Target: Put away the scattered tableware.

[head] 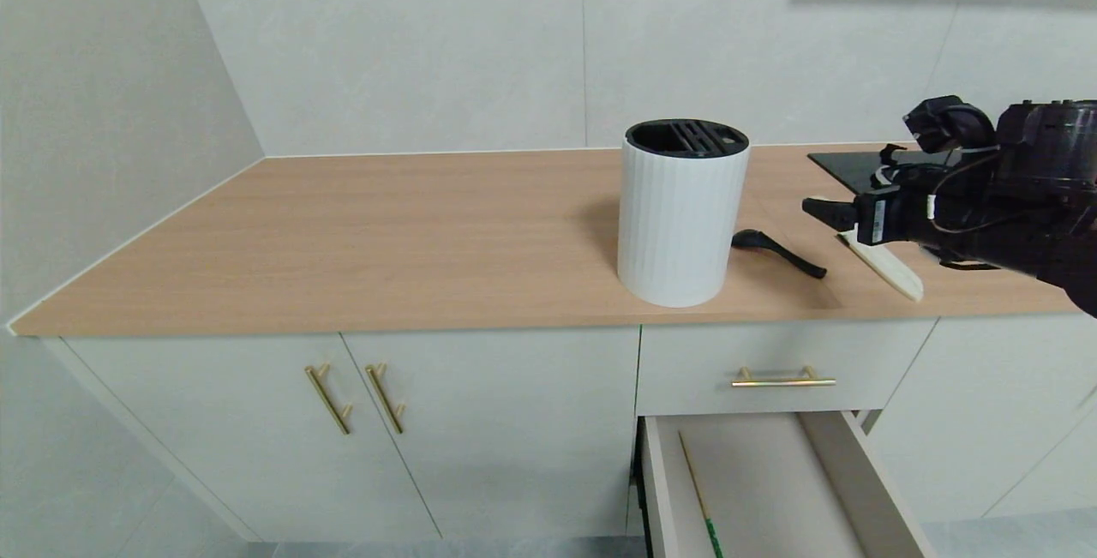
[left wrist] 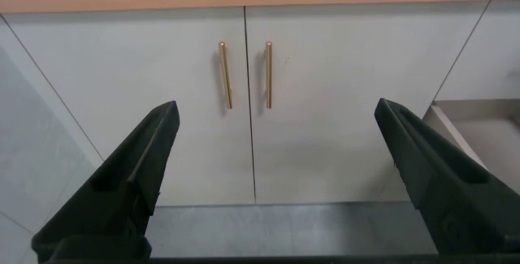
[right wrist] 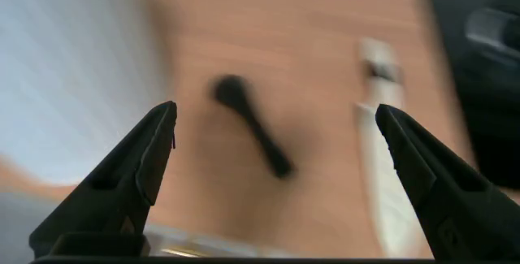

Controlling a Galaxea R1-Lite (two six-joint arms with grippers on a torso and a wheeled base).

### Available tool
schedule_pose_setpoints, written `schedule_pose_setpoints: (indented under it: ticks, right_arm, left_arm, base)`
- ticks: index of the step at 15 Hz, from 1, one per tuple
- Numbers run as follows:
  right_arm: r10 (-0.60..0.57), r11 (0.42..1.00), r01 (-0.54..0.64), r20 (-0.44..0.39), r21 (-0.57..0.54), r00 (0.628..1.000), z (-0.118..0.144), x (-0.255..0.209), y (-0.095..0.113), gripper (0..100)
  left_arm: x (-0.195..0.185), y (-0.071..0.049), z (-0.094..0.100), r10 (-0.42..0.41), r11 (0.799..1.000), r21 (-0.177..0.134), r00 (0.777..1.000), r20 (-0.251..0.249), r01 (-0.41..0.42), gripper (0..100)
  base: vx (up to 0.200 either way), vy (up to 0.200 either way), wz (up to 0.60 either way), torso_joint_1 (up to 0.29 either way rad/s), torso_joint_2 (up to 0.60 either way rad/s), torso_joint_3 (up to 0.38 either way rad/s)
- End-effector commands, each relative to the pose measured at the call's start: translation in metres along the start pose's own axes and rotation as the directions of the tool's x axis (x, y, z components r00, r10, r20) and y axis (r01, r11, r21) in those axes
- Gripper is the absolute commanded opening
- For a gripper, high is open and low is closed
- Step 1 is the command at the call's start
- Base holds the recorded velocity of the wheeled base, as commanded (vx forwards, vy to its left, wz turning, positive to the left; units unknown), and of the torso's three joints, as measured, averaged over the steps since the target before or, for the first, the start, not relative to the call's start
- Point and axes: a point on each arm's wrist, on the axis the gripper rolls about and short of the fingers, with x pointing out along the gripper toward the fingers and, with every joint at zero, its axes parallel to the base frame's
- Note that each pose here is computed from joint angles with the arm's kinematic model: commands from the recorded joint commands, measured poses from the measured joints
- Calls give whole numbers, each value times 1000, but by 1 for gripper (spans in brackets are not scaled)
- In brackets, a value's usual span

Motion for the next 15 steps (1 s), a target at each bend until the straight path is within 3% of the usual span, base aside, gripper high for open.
schedule_pose_setpoints:
  ticks: [1, 10, 15]
  right_arm:
    - [98, 995, -98, -16, 0, 995, -12, 21, -12, 100]
    - [163, 987, -161, -133, 27, 978, -66, 68, -23, 100]
    - [166, 986, -161, -184, 42, 969, -71, 76, -25, 100]
  left_arm:
    - [0, 0, 0, 0, 1000, 0, 1000, 0, 0, 100]
    - [0, 0, 0, 0, 1000, 0, 1000, 0, 0, 100]
    - [0, 0, 0, 0, 1000, 0, 1000, 0, 0, 100]
  base:
    - [0, 0, 0, 0, 0, 0]
    - [0, 0, 0, 0, 0, 0]
    - [0, 0, 0, 0, 0, 0]
